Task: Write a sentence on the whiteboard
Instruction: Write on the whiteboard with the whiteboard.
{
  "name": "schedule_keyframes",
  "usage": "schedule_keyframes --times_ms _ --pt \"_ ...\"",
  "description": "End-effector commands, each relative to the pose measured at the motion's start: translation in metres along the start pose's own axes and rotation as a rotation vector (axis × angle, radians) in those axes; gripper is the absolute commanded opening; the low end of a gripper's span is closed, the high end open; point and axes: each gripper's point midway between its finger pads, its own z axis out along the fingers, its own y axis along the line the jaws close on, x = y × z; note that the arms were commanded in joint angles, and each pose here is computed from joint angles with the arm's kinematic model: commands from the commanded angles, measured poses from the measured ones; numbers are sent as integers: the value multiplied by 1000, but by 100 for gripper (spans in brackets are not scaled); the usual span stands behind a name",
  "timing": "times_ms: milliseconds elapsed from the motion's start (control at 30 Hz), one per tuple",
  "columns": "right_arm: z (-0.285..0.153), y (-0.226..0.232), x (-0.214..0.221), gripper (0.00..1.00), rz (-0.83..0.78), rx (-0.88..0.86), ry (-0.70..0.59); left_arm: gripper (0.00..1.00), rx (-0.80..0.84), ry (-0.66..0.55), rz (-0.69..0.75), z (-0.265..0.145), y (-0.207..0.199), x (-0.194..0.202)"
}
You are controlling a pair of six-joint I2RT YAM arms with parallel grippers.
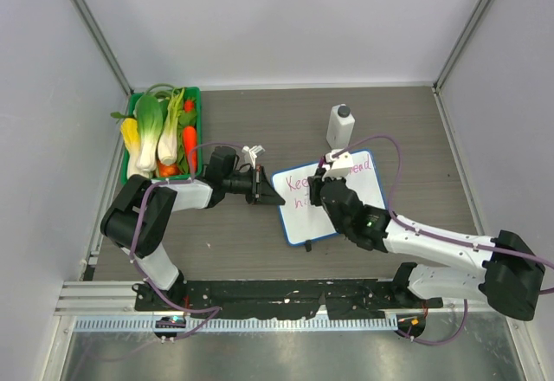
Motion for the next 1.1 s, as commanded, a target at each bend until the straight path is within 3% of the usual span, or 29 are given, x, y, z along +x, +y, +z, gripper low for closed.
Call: schedule_keyframes --times_ms 0,600,1067 --pt "-4 -2 -18 1 39 6 -47 0 -70 41 -126 3 19 16" --pt "2 -14 6 1 0 59 -6 0 -71 49 -130 3 20 18" --pt "1 -3 12 2 -14 -10 22 0 -76 47 -132 3 22 19"
